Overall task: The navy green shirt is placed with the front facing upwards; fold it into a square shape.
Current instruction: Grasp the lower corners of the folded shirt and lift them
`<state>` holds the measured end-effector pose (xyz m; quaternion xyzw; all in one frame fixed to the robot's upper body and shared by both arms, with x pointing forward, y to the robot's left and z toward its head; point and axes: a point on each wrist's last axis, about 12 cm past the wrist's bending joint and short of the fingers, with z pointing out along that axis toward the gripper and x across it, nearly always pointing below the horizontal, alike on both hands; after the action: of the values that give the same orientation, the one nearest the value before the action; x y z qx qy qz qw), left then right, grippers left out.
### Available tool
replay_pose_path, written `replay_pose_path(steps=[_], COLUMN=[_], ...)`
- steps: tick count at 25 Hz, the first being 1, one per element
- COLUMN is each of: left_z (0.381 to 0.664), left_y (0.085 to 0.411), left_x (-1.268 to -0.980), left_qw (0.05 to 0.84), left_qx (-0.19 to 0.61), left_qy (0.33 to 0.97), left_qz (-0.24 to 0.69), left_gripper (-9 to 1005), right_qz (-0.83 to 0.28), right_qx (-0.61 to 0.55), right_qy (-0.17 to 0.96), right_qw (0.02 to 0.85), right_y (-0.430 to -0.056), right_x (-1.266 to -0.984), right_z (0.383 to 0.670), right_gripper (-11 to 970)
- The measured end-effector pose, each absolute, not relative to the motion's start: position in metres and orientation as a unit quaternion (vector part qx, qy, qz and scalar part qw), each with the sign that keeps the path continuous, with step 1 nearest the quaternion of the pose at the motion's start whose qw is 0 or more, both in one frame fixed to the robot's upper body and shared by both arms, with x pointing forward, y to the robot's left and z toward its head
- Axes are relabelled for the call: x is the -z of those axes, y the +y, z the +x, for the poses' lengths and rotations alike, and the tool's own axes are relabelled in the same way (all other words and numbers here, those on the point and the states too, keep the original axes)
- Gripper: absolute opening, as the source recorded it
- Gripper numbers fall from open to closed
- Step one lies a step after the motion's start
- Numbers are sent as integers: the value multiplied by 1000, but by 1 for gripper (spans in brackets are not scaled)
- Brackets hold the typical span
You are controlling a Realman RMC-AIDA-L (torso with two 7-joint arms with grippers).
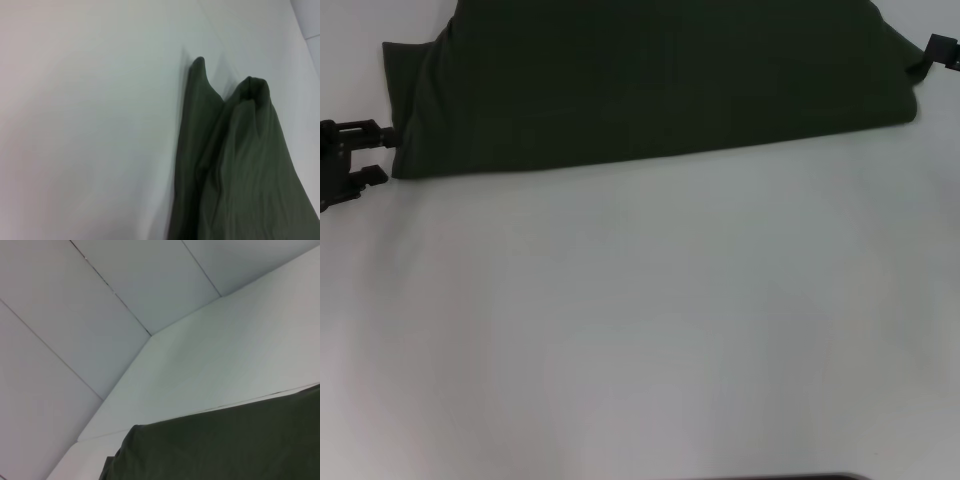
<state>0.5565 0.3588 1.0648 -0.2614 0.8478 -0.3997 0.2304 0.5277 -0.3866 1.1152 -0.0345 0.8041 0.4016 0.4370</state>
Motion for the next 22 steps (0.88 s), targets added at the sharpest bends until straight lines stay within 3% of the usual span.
replay_pose_path(steps=[22], left_z=[576], left_y=[341], left_x=[-1059], left_qw=[251], left_qx=[371], left_qy=[861], left_qz=[-241], left_gripper=[580], right_qz=[-26], right_qx=[-396], right_qy=[806], right_qw=[438], right_y=[-388], right_x=[-1112], right_z=[529], right_gripper=[885])
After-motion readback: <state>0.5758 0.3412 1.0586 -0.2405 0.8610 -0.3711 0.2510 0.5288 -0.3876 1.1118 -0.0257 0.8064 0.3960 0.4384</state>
